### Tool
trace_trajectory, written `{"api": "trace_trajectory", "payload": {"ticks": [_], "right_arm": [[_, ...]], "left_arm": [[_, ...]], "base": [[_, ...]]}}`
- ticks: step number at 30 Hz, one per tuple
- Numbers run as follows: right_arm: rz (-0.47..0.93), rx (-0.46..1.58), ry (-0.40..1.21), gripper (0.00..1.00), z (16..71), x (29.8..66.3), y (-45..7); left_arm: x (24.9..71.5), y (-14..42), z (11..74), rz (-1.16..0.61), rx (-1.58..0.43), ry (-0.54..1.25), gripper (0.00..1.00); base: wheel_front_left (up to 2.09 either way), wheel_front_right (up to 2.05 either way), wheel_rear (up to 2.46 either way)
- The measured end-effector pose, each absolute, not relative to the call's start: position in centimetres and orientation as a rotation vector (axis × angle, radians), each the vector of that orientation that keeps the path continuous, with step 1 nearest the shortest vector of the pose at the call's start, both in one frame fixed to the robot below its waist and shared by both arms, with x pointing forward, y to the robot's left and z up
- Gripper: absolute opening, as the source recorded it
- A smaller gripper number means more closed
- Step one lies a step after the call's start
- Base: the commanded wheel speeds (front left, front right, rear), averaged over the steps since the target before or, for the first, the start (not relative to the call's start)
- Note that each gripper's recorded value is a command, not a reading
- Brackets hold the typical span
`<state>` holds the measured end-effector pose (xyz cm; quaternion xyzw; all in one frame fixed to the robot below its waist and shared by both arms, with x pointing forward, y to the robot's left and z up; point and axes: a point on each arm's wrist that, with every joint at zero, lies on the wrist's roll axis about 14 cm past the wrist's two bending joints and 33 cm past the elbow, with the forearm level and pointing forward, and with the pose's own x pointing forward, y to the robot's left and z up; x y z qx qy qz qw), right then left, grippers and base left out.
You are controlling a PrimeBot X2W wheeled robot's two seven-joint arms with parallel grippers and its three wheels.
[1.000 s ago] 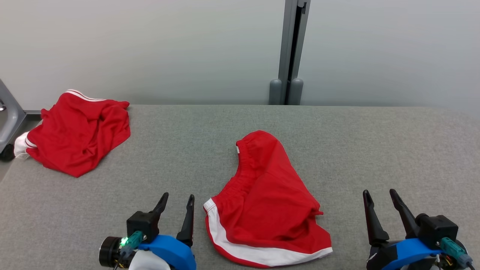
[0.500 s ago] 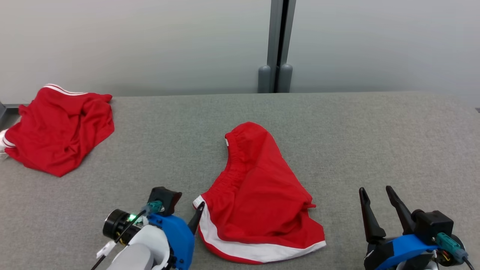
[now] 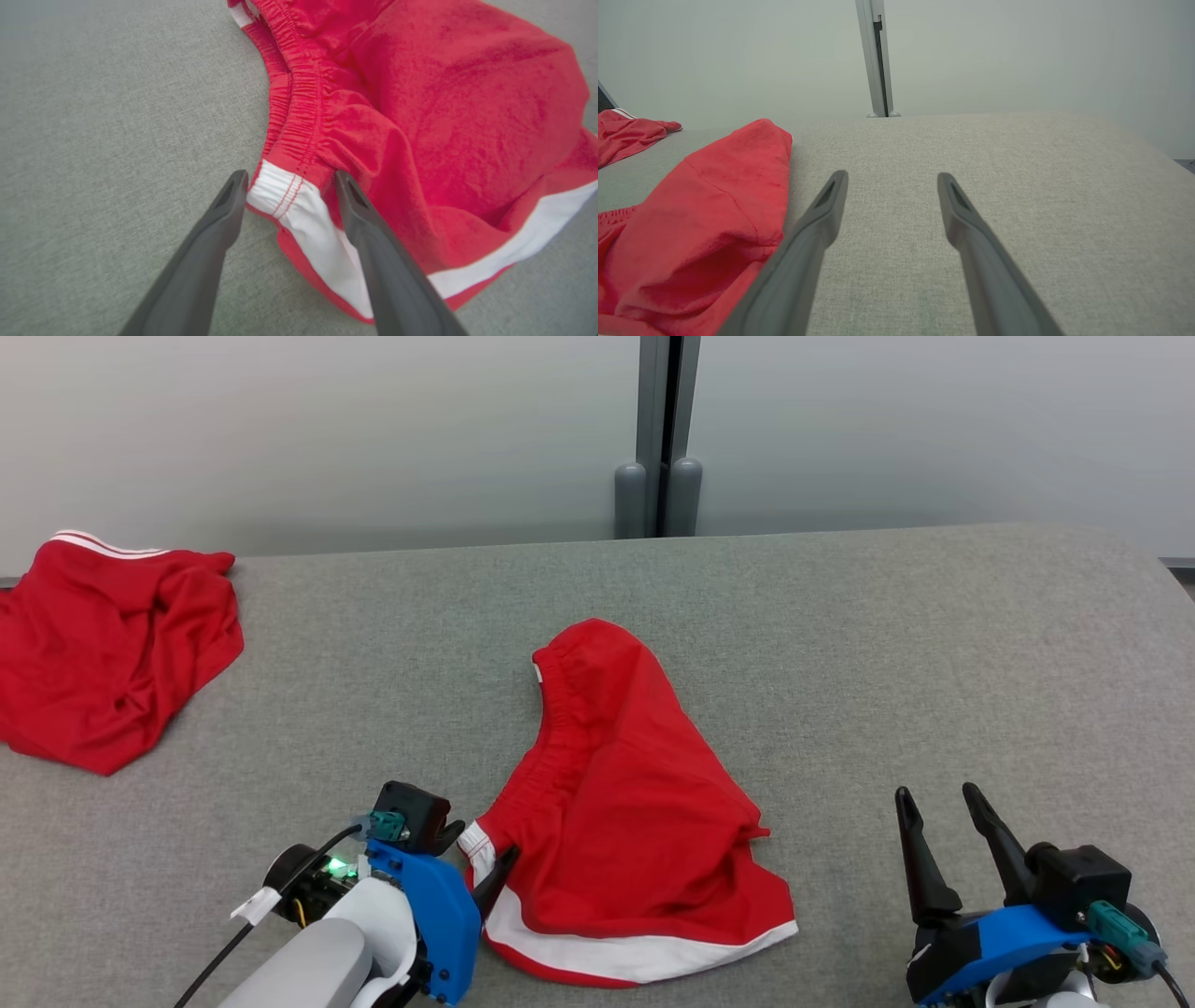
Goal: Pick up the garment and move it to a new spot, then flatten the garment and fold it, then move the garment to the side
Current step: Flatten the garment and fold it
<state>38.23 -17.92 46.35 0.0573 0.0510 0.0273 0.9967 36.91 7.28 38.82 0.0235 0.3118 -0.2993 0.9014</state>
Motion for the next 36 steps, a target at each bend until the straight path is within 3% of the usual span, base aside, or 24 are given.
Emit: {"api": "trace_trajectory", "payload": {"ticks": [9, 11, 12, 14, 25, 32, 33, 36], "right_arm": [[0.045, 0.111, 0.114, 1.0, 45.9, 38.4, -18.2], [0.044, 0.111, 0.111, 1.0, 46.0, 38.5, -18.3], [0.044, 0.11, 0.11, 1.0, 46.0, 38.6, -18.3], [0.043, 0.111, 0.112, 1.0, 46.0, 38.6, -18.3], [0.046, 0.111, 0.118, 1.0, 45.7, 38.8, -18.2], [0.035, 0.114, 0.12, 1.0, 45.6, 38.7, -18.6], [0.032, 0.114, 0.118, 1.0, 45.6, 38.6, -18.6], [0.023, 0.115, 0.119, 1.0, 45.6, 38.6, -18.9]], "left_arm": [[36.3, 7.3, 37.5, -0.666, 0.079, 0.727, 1.0], [35.9, 7.3, 37.2, -0.679, 0.086, 0.749, 0.93], [35.8, 7.4, 37.1, -0.684, 0.091, 0.756, 0.78], [35.7, 7.6, 37.0, -0.692, 0.096, 0.766, 0.64], [35.5, 6.0, 37.1, -0.748, 0.085, 0.739, 0.66], [35.9, 5.1, 37.2, -0.765, 0.076, 0.713, 0.24], [36.0, 5.1, 37.3, -0.765, 0.074, 0.706, 0.24], [36.4, 5.4, 37.5, -0.751, 0.062, 0.674, 0.06]], "base": [[0.0, 0.0, 0.0], [0.0, 0.0, 0.0], [0.0, 0.0, 0.0], [0.0, 0.0, 0.0], [0.0, 0.0, 0.0], [0.0, 0.0, 0.0], [0.0, 0.0, 0.0], [0.0, 0.0, 0.0]]}}
